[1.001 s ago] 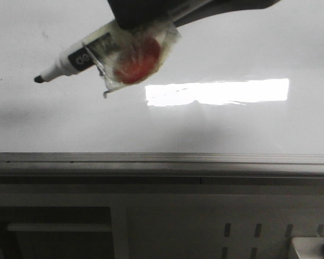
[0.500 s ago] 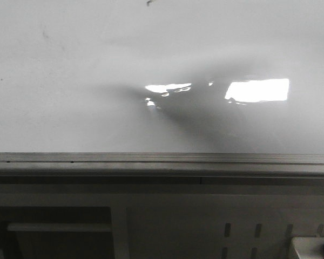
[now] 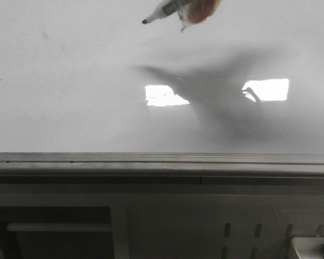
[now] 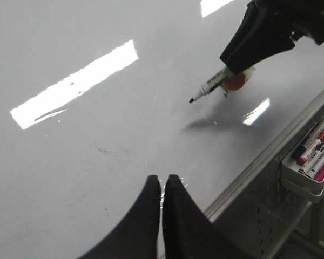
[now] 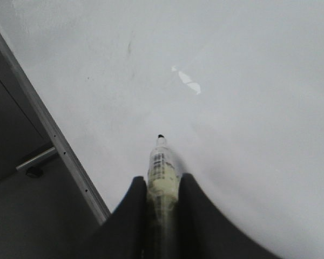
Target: Write number 3 on whiteboard
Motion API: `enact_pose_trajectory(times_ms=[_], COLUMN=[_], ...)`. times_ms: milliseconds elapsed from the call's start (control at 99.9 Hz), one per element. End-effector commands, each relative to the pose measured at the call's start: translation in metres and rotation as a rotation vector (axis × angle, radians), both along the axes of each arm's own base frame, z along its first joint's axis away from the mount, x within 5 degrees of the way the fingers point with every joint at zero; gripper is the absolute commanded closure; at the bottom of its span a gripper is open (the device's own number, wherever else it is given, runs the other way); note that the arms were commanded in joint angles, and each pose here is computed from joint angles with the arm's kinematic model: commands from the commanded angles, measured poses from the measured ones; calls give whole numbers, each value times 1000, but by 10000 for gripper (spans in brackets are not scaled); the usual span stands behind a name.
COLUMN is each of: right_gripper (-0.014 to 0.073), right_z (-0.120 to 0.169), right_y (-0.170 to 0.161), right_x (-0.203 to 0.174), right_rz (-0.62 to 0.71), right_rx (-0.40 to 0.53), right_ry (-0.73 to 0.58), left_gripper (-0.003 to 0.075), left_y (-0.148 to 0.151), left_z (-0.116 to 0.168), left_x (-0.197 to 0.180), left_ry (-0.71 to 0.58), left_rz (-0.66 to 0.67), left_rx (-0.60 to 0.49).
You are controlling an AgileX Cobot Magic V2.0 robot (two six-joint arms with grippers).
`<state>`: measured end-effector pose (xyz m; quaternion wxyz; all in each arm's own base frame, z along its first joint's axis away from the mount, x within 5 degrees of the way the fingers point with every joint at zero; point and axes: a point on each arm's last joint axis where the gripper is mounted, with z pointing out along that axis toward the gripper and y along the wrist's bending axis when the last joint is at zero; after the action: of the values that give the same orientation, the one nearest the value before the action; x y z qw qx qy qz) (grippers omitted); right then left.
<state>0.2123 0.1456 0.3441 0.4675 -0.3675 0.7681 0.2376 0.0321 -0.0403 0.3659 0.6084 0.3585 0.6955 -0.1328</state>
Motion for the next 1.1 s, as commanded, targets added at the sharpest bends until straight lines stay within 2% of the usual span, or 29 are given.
enact_pose_trajectory(times_ms=[0,280,580,981,1091], right_gripper=[649,649,649,648,648], right_z=[13,2,-5,-13,-15], right_y=[0,3,-8,-22,-22], right_x=[4,13,21,22,21], right_rz=[-22,-32,-109,-150,-149], right_rx=[38,4,-54,-116,-108], right_ry=[-32,-11,24,122,153], left_gripper=[741,741,741,741,741], left_y=[0,-1,-1,0,0], left_z=[15,16,16,16,16], left_x=[2,1,1,2,2], left_ry=[-62,-56,-57,-65,-65], left_rz=[23,15,16,20,20], left_rx=[-98,-114,-115,-113,-113])
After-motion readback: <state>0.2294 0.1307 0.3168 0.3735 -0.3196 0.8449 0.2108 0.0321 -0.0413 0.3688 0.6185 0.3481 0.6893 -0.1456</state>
